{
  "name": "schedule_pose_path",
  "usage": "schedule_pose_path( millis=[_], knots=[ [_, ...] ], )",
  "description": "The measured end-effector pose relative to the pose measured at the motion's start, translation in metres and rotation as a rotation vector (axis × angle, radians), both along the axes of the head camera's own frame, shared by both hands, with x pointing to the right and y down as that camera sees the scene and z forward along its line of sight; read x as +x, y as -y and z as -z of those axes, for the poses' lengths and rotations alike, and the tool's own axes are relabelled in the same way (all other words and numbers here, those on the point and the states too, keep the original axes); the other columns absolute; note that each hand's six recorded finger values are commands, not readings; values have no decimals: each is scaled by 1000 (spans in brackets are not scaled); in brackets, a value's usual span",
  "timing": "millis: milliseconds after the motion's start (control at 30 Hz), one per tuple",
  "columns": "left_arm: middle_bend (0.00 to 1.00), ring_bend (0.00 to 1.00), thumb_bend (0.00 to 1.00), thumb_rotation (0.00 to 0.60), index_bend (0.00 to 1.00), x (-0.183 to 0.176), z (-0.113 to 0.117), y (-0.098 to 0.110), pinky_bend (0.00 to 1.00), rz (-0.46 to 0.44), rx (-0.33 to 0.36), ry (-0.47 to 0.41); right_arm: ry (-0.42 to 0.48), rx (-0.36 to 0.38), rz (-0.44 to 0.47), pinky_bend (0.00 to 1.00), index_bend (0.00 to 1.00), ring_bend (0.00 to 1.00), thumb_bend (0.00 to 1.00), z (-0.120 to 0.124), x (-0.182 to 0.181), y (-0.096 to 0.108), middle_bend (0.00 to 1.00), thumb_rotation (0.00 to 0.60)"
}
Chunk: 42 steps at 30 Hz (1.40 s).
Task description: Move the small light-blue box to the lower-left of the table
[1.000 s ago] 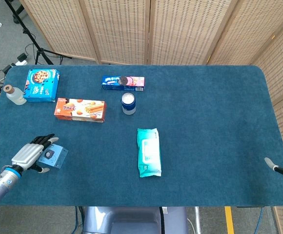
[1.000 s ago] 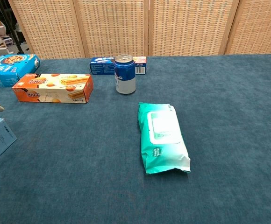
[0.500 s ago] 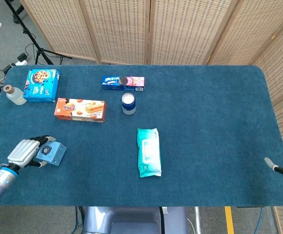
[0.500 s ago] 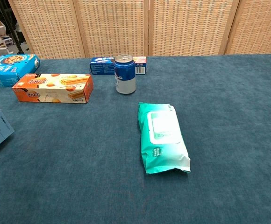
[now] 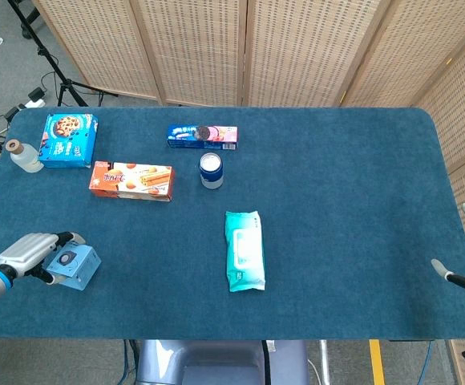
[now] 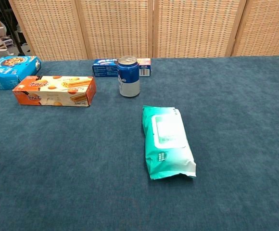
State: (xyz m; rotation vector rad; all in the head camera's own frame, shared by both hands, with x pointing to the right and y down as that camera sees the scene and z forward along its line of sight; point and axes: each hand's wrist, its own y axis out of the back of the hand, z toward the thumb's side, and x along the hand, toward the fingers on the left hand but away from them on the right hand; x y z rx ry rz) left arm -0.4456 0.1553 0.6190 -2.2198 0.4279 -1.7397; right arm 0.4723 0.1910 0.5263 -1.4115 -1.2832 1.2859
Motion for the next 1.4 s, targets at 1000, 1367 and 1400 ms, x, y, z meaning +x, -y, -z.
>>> schedule_pose_path(
  millis=[1000, 1367, 1400],
  knots=[
    [0, 0, 223, 600, 0, 15, 6, 37, 0, 103, 62, -64, 2, -1, -10, 0, 0, 0, 0, 0, 3, 0, 0, 600],
    [0, 0, 192, 600, 0, -9, 36, 38, 0, 157, 458, -118, 1, 1, -1, 0, 0, 0, 0, 0, 1, -1, 0, 600],
    [0, 0, 193, 600, 0, -13, 38, 35, 0, 161, 506, -101, 1, 1, -1, 0, 0, 0, 0, 0, 1, -1, 0, 600]
  ],
)
